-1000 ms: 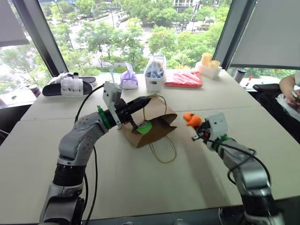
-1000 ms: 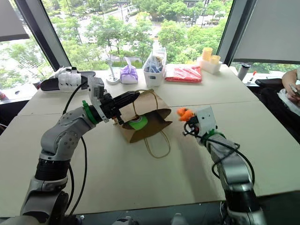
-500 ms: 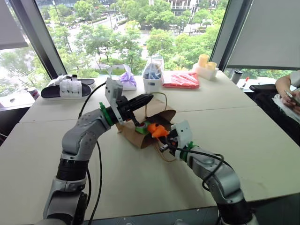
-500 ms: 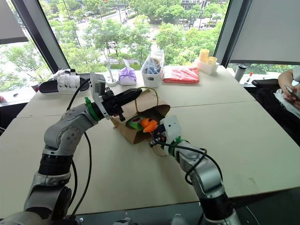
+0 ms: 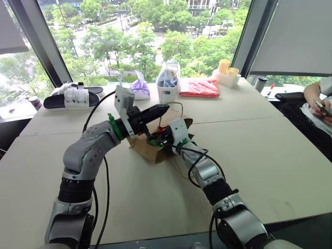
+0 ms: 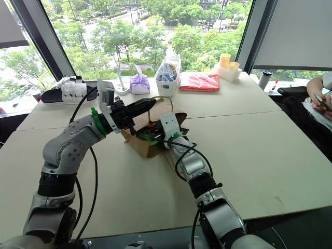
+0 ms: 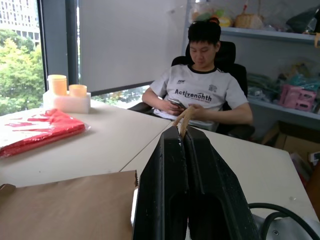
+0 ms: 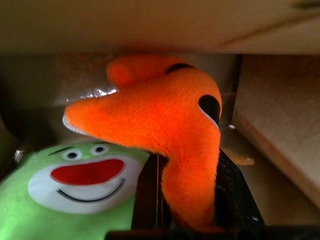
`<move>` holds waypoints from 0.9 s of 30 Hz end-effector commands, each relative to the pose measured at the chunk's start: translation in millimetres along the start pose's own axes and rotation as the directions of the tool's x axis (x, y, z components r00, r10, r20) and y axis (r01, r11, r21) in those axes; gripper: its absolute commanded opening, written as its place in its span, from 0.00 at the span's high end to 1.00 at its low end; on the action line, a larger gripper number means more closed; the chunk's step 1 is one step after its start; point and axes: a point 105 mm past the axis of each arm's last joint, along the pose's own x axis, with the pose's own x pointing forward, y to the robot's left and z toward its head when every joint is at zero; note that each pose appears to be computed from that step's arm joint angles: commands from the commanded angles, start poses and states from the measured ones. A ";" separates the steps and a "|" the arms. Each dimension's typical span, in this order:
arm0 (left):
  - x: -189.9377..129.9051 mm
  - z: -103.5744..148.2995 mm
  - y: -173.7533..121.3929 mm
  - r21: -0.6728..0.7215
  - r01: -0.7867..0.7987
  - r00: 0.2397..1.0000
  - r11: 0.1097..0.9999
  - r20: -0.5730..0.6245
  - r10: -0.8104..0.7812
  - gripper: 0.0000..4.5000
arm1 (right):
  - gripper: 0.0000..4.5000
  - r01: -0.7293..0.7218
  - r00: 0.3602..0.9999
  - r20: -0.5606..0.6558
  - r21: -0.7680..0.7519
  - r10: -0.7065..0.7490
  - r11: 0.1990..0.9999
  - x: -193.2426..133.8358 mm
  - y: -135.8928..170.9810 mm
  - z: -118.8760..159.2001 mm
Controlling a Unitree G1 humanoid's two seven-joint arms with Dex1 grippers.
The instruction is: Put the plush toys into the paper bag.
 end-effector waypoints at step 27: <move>0.0 3.5 -2.8 0.017 0.026 0.999 1.000 0.045 -0.027 1.00 | 0.01 -0.039 0.968 -0.246 0.066 0.054 0.997 -127.4 -28.1 -46.4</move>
